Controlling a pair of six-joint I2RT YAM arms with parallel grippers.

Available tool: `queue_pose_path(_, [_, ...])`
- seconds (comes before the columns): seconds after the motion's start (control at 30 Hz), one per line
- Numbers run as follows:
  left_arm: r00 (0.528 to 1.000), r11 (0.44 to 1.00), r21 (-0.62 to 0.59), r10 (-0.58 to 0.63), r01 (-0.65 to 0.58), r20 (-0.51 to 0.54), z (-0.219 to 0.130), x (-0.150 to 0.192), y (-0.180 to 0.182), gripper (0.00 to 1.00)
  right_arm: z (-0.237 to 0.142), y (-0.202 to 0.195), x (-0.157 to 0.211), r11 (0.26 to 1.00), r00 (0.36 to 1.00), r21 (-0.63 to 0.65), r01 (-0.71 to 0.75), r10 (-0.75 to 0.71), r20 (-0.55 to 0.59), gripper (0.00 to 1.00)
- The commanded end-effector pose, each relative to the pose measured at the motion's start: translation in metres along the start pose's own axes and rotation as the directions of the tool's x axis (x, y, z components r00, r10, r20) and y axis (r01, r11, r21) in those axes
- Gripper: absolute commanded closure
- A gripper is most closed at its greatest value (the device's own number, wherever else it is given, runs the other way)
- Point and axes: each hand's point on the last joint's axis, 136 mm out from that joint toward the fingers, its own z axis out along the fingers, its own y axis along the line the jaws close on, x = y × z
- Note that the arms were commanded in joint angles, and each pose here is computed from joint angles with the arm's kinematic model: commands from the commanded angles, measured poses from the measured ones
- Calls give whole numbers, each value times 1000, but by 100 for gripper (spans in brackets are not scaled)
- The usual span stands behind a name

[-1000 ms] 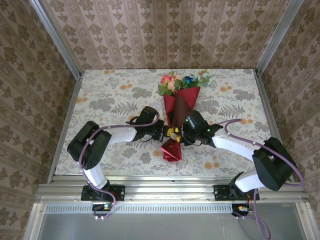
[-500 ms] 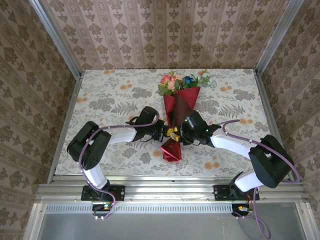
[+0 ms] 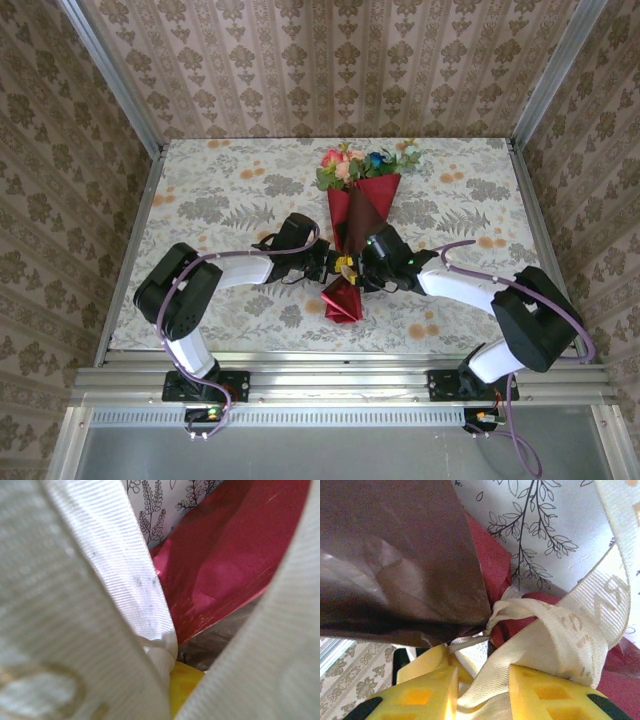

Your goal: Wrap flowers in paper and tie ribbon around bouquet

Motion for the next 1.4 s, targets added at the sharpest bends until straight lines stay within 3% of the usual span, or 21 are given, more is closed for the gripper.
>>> queue_pose_path(0.0, [1000, 999, 37, 16, -16, -10, -5, 9, -11, 100, 9, -5, -1, 995, 996, 20, -93, 93, 3, 69])
queue_pose_path(0.07, [1000, 999, 36, 17, -16, -11, -5, 10, -10, 100, 11, -2, -3, 995, 995, 5, -102, 102, 5, 72])
queue_pose_path(0.33, [1000, 999, 32, 9, -9, -13, -7, 10, -7, 100, -5, 10, -12, 996, 994, -31, -87, 89, 57, 100])
queue_pose_path(0.53, [1000, 1000, 20, 7, -7, -3, -10, 6, -5, 99, -21, 20, -18, 997, 994, -60, -46, 51, 92, 100])
queue_pose_path(0.7, [999, 1000, -1, 24, -24, 27, -20, 0, -6, 68, -24, 23, -22, 996, 995, -83, -28, 36, 96, 100])
queue_pose_path(0.8, [998, 999, -12, 38, -37, 43, -29, -3, -9, 55, -23, 23, -22, 996, 995, -88, -17, 26, 98, 100])
queue_pose_path(1.03, [996, 997, -78, -3, 11, 93, -49, -11, 4, 36, -23, 30, -21, 994, 995, -109, -1, 11, 97, 100])
queue_pose_path(1.23, [989, 995, -57, -75, 83, 124, -48, -23, 5, 21, -22, 31, -19, 994, 996, -109, 3, 7, 91, 100])
queue_pose_path(1.37, [982, 989, -43, -134, 141, 132, -40, -28, 4, 18, -22, 30, -19, 994, 996, -110, 2, 8, 90, 100])
